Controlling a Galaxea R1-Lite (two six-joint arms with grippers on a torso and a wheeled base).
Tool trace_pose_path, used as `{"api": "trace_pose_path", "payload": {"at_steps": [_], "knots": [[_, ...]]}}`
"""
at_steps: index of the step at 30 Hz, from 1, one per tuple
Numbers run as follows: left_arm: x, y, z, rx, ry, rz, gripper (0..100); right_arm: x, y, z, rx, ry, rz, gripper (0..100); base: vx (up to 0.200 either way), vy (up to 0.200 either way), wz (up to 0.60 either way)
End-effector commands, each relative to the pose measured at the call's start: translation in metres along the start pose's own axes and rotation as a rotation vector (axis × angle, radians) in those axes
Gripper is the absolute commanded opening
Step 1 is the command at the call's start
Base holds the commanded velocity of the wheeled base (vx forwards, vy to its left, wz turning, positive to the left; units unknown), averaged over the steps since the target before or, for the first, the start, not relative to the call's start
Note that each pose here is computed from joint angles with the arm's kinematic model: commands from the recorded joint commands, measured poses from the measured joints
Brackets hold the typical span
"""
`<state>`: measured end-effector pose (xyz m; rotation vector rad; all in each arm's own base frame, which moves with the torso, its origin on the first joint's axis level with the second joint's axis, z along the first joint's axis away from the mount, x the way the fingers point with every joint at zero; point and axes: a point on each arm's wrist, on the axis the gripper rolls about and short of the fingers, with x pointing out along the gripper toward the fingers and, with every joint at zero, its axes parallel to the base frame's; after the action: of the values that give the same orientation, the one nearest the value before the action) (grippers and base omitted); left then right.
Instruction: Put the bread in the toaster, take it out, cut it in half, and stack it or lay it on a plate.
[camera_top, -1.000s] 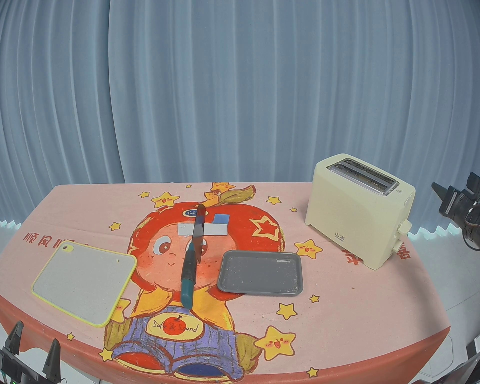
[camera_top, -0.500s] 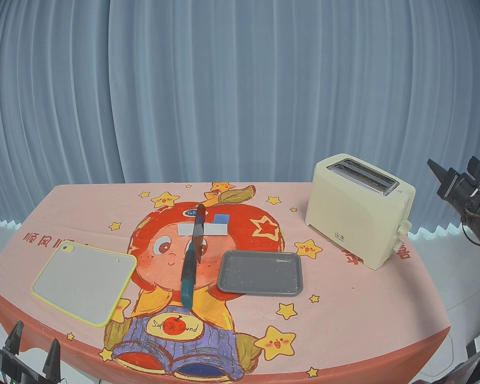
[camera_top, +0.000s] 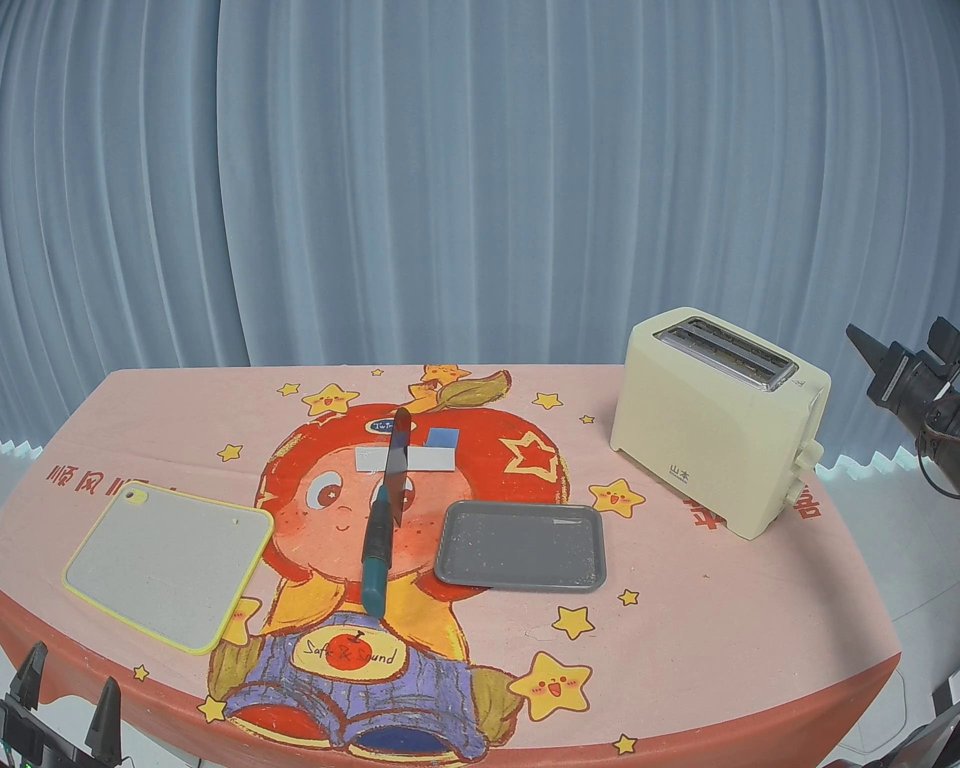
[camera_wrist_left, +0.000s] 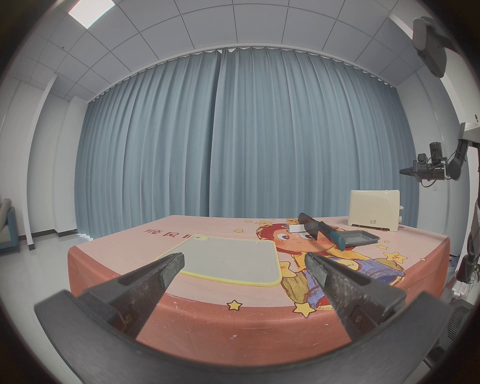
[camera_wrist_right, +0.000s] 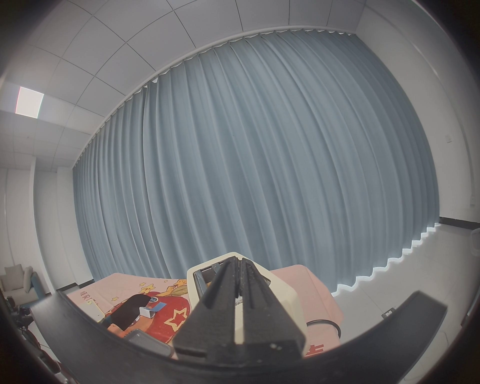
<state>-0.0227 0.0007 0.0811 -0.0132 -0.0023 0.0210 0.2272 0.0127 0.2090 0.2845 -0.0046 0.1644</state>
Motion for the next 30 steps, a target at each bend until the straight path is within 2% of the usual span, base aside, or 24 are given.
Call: {"api": "trace_pose_path", "payload": {"at_steps": [1, 30], "knots": [[0.0014, 0.0000, -0.0048, 0.001, 0.019, 0.001, 100, 0.0000, 0.0003, -0.0006, -0.001, 0.002, 0.001, 0, 0.000, 0.000, 0.00], [0.0014, 0.0000, -0.0048, 0.001, 0.019, 0.001, 100, -0.0001, 0.0009, -0.0012, 0.000, 0.005, 0.005, 0, 0.000, 0.000, 0.00]]}}
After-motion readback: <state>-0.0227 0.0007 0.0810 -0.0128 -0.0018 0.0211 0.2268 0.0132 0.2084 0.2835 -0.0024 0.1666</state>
